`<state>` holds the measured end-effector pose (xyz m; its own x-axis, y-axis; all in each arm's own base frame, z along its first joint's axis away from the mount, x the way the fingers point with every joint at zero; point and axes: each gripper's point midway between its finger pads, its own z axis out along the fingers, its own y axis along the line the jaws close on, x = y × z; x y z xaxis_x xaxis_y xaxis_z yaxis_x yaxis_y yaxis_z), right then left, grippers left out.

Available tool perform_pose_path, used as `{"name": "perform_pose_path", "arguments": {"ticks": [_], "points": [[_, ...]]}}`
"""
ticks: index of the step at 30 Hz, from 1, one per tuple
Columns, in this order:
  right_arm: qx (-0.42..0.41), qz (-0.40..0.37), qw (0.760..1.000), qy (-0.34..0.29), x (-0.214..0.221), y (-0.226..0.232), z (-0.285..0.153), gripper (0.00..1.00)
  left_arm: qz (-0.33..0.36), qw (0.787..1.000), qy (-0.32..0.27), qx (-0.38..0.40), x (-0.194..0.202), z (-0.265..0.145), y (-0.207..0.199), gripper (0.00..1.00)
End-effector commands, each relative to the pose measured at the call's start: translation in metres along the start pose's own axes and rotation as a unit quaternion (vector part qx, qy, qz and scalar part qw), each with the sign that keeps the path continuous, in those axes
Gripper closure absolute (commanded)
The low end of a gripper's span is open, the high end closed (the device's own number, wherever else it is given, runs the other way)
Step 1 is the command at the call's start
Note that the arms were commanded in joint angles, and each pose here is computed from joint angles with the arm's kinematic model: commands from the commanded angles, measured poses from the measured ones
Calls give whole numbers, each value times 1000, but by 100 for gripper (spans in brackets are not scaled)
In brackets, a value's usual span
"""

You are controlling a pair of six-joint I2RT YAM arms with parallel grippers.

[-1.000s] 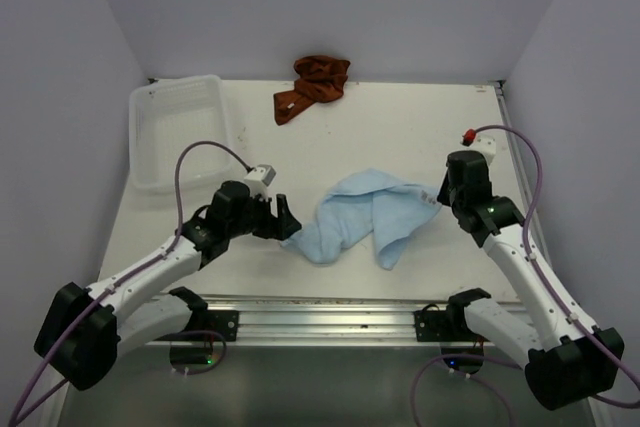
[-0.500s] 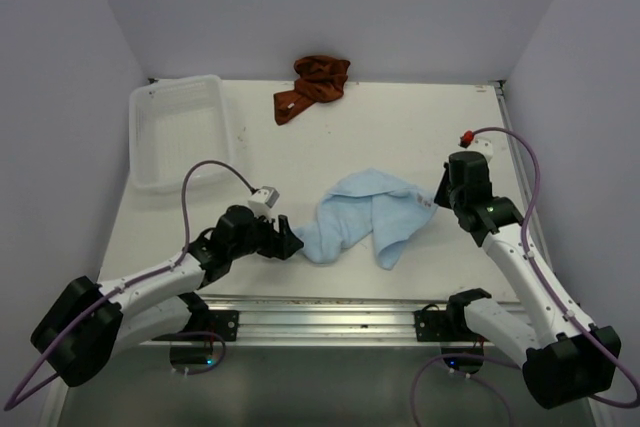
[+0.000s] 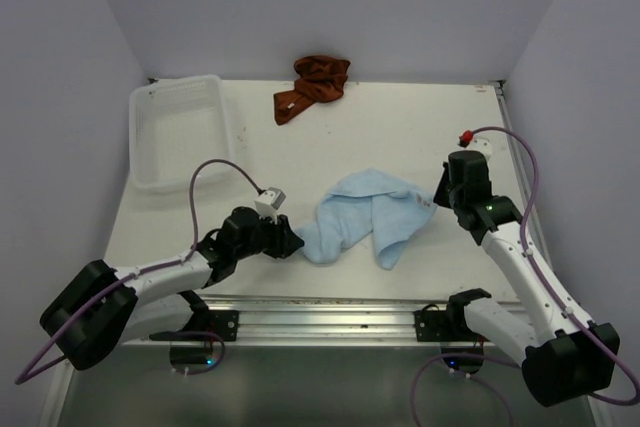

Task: Roll the towels
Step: Fold the towel

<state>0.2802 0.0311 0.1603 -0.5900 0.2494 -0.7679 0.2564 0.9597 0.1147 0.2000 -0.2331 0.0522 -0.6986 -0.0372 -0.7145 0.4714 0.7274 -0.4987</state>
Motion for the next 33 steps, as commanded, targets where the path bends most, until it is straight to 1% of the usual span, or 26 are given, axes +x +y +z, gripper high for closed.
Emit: {"name": "perform_pose_path", "arguments": {"ticks": [1, 3, 4, 6, 7, 11, 12, 13, 14, 15, 16, 18, 19, 21, 22, 23, 24, 26, 29, 31, 32, 33], "points": [[-12, 11, 1000, -14, -9, 5, 0, 100, -1, 1000, -14, 14, 0, 3, -5, 64], [-16, 12, 1000, -13, -9, 7, 1, 100, -1, 1000, -14, 16, 1, 4, -6, 71], [-18, 13, 1000, -15, -11, 8, 0, 100, 0, 1000, -13, 15, 1, 4, -6, 83], [-18, 13, 1000, -15, -12, 9, -1, 100, 3, 1000, -24, 9, -10, 5, -8, 96], [-18, 16, 1000, -19, -17, 9, -2, 100, 5, 1000, -20, 0, -12, 4, -7, 100], [-27, 22, 999, -27, -28, 13, -8, 100, 25, 997, -60, -44, -49, -3, -5, 100], [-29, 23, 999, -27, -29, 14, -9, 100, 28, 995, -80, -47, -69, -6, -11, 100], [-32, 27, 999, -35, -37, 16, -12, 100, 29, 994, -84, -62, -76, -12, -9, 100], [-34, 27, 998, -36, -39, 18, -14, 100, 30, 990, -101, -89, -88, -16, -4, 100], [-34, 27, 998, -36, -42, 18, -16, 100, 30, 987, -125, -96, -111, -23, -11, 100], [-38, 30, 998, -45, -51, 21, -20, 100, 29, 983, -132, -128, -118, -32, -3, 100], [-38, 30, 998, -47, -58, 21, -25, 100, 28, 976, -158, -145, -143, -46, -9, 100], [-40, 31, 997, -60, -71, 23, -31, 100, 26, 971, -166, -170, -149, -56, -3, 100], [-32, 26, 997, -65, -80, 20, -38, 100, 27, 964, -193, -182, -172, -72, -10, 100], [-22, 25, 996, -88, -100, 18, -48, 100, 26, 957, -208, -202, -184, -89, -9, 100], [-18, 24, 995, -95, -106, 16, -52, 100, 26, 953, -224, -204, -195, -98, -14, 100], [-15, 25, 994, -104, -116, 15, -59, 100, 27, 951, -224, -213, -197, -104, -13, 100], [0, 25, 993, -117, -127, 10, -65, 100, 24, 940, -253, -227, -213, -125, -15, 100], [12, 20, 992, -125, -134, 6, -68, 100, 37, 937, -255, -234, -220, -134, -17, 100], [18, 16, 993, -117, -127, 4, -63, 100, 47, 944, -220, -240, -208, -122, -12, 100], [16, 16, 994, -110, -122, 5, -59, 100, 50, 948, -201, -242, -195, -112, -6, 100], [13, 18, 993, -112, -120, 5, -58, 100, 49, 951, -194, -237, -189, -105, -4, 100]]}}
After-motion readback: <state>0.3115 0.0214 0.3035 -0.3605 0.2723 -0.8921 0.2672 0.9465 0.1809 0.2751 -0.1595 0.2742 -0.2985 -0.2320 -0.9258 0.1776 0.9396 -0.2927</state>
